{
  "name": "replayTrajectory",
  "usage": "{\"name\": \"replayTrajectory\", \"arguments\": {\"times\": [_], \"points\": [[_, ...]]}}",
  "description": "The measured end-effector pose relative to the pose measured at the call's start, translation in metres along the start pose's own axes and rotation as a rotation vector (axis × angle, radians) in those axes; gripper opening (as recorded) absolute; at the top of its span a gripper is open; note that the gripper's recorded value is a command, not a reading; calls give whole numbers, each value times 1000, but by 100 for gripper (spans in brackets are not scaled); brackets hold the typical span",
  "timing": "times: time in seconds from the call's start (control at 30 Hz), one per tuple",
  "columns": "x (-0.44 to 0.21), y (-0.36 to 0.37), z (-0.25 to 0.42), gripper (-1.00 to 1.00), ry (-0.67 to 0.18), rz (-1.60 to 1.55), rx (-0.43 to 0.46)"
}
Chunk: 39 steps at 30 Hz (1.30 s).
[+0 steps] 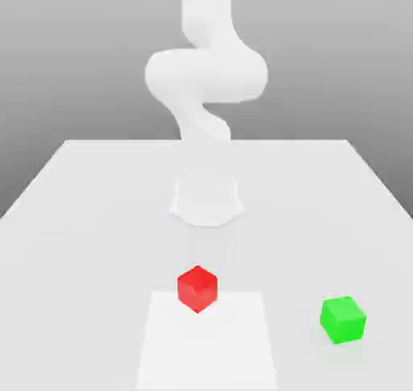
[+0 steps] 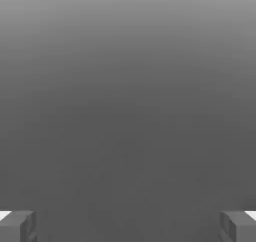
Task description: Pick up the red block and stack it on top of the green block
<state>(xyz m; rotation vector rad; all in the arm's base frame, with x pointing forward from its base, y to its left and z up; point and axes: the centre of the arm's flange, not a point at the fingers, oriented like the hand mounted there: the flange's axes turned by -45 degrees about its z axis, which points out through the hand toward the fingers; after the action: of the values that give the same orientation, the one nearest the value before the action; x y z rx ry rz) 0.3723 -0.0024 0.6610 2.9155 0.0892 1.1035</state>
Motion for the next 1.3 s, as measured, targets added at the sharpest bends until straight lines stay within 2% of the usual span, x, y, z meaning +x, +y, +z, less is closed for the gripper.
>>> {"name": "replayTrajectory", "arguments": {"times": [0.3, 0.6, 0.8, 0.83, 1.07, 1.3], "points": [[-119, 1, 195, 0, -326, -330, 74], [-326, -8, 311, 0, -650, -668, 287], [-372, -10, 348, 0, -673, -694, 305], [-377, -11, 353, -100, -673, -694, 304], [-378, -11, 354, -100, -675, -692, 306], [-345, -8, 317, -100, -674, -691, 307]]}}
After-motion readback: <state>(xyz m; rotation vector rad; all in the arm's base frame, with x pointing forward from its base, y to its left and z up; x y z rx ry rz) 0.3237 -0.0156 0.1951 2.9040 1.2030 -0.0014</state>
